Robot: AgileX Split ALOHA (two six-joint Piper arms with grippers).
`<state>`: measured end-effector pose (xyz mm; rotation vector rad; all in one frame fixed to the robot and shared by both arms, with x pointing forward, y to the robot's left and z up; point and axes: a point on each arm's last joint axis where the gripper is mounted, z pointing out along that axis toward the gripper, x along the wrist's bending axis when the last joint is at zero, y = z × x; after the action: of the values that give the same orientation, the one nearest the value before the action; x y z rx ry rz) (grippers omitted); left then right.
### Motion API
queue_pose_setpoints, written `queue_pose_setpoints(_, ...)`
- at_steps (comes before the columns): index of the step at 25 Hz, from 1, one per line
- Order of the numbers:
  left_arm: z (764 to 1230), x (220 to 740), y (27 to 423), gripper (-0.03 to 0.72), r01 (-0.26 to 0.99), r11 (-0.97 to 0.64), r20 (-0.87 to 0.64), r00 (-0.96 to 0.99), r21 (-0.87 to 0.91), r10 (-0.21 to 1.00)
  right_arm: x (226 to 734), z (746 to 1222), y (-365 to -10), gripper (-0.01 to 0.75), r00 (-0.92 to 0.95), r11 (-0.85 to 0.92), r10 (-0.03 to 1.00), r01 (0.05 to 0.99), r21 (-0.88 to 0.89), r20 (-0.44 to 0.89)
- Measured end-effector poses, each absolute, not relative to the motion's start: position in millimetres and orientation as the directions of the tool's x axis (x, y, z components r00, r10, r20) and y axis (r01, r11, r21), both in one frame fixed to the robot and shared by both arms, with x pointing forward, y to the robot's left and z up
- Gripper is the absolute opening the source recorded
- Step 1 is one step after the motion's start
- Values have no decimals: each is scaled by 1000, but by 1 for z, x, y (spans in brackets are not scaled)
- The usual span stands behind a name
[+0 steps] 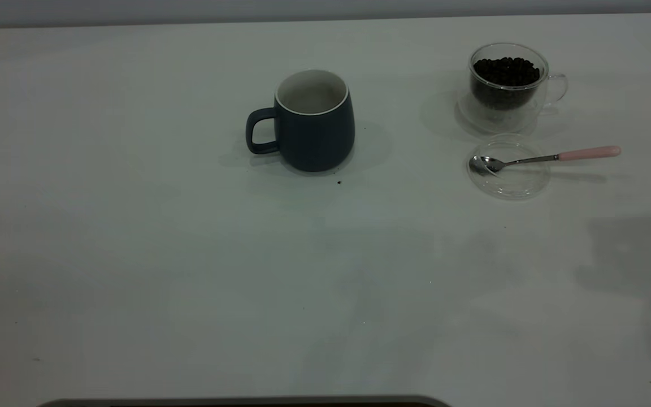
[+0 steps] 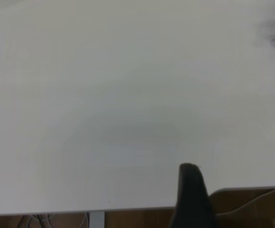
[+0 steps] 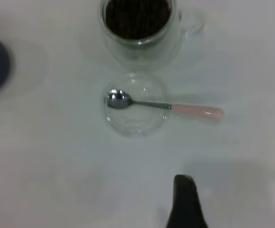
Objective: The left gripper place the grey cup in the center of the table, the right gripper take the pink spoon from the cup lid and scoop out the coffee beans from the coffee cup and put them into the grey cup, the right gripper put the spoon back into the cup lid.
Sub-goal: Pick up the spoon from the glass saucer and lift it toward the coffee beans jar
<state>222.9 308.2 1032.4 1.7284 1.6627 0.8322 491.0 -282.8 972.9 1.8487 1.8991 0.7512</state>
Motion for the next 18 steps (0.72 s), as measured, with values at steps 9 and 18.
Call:
queue_pose_setpoints(9,1032,223,308,567,627,-41,36,22,778,999,546,926,-314,585,-29,-36,987,922,386,161)
queue_pose_setpoints(18,1032,223,308,567,627,-40,35,21,778,999,571,852,-352,585,33,-186,901,930,318,432)
